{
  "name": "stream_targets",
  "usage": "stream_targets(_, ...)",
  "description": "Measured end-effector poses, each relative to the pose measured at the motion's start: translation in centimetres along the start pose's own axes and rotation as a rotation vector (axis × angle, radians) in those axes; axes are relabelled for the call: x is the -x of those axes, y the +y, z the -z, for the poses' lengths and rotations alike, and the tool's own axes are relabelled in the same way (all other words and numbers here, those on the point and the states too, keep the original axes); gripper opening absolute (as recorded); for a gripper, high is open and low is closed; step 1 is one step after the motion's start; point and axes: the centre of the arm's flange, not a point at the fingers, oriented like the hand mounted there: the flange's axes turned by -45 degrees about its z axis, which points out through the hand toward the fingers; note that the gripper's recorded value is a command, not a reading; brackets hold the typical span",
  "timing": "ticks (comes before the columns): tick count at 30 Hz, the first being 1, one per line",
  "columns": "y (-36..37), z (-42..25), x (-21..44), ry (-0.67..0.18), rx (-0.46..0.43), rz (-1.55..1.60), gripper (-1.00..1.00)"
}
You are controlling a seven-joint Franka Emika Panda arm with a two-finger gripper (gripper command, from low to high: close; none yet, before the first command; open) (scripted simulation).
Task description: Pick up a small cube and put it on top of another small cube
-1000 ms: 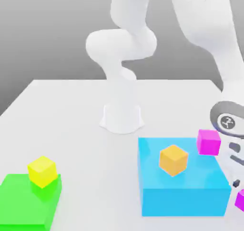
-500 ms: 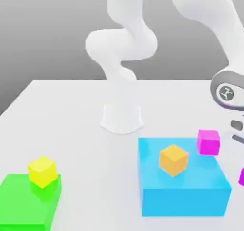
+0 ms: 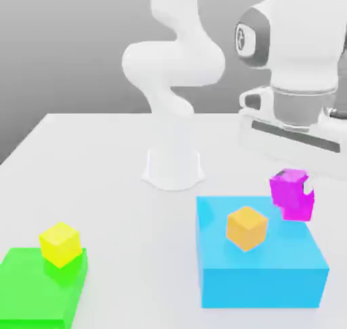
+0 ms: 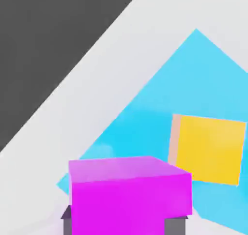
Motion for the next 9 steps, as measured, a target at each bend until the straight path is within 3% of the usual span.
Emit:
stream_targets(6, 2.6, -5.6, -0.7, 0.016, 0.048, -0.009, -1.00)
stream_targets(7, 2.8, -6.7, -0.6, 0.015, 0.048, -0.008, 1.00)
stream_targets(9, 2.8, -6.7, -0.6, 0.015, 0.047, -0.008, 1.00)
